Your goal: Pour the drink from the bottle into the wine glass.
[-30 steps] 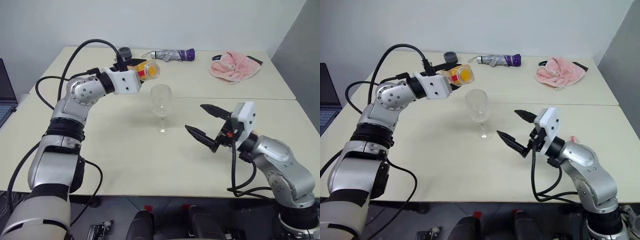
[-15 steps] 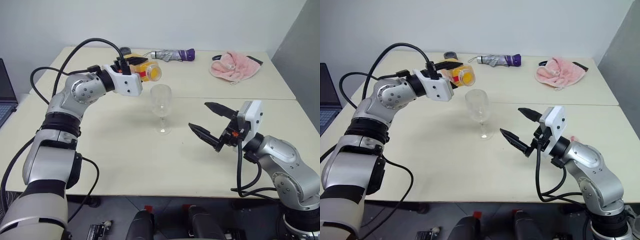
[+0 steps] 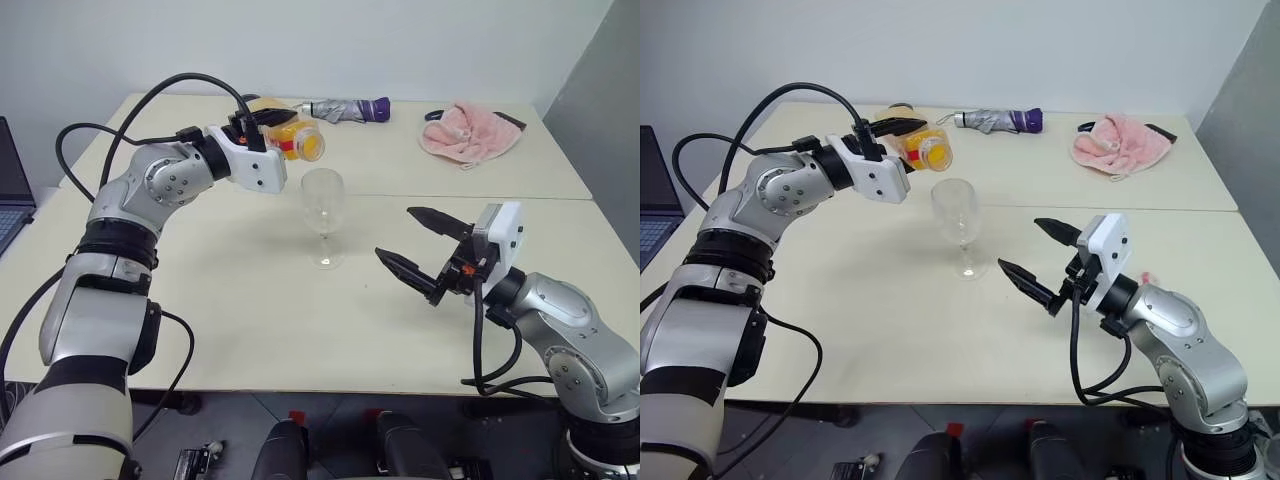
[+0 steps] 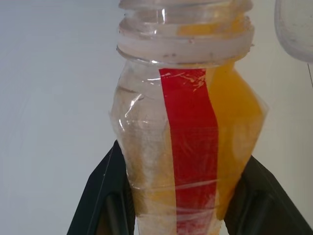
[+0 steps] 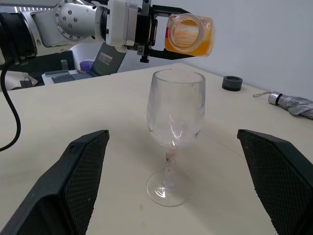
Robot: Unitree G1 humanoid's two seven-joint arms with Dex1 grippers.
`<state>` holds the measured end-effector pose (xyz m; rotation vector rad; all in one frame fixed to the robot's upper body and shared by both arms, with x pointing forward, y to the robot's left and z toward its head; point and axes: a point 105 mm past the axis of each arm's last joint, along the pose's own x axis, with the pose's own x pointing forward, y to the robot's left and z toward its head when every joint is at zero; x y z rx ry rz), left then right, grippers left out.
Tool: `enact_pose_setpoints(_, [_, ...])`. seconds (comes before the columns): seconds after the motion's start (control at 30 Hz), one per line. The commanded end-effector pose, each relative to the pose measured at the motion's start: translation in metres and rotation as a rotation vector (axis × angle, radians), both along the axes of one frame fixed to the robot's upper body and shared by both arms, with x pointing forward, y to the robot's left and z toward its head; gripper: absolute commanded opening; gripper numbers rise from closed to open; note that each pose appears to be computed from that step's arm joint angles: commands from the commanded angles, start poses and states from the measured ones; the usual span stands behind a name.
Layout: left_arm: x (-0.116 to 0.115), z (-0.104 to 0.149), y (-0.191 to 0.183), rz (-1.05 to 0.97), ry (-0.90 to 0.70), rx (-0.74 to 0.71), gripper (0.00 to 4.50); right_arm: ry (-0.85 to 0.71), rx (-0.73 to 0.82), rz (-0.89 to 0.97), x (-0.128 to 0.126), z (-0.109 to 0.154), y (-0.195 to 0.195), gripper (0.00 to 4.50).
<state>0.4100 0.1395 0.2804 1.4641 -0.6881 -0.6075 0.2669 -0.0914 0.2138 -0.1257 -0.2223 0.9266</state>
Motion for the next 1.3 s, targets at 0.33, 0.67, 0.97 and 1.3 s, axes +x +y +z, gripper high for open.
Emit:
enact_pose_setpoints(0.33, [-0.004,0.032,-0.006,-0.019,-0.121,-0.003,1.78,-0.042,-0.023,0.023,-0.009,0.005,0.005,4.5])
enact_pose_setpoints(0.67, [-0.001,0.033,-0.006,-0.009,-0.13,0.023,1.78,-0.081,-0.021,0.01,-0.01,0.007,0.003,4.5])
enact_pose_setpoints(0.97, [0.0,0.034,-0.005,-0.001,-0.15,0.04,1.78,-0.095,0.003,0.01,-0.013,0.009,0.003,4.5])
enact_pose_setpoints(1.3, [0.001,0.036,-0.003,0.009,-0.166,0.05,1.78,-0.101,0.024,0.057,-0.02,0.011,0.006,4.5])
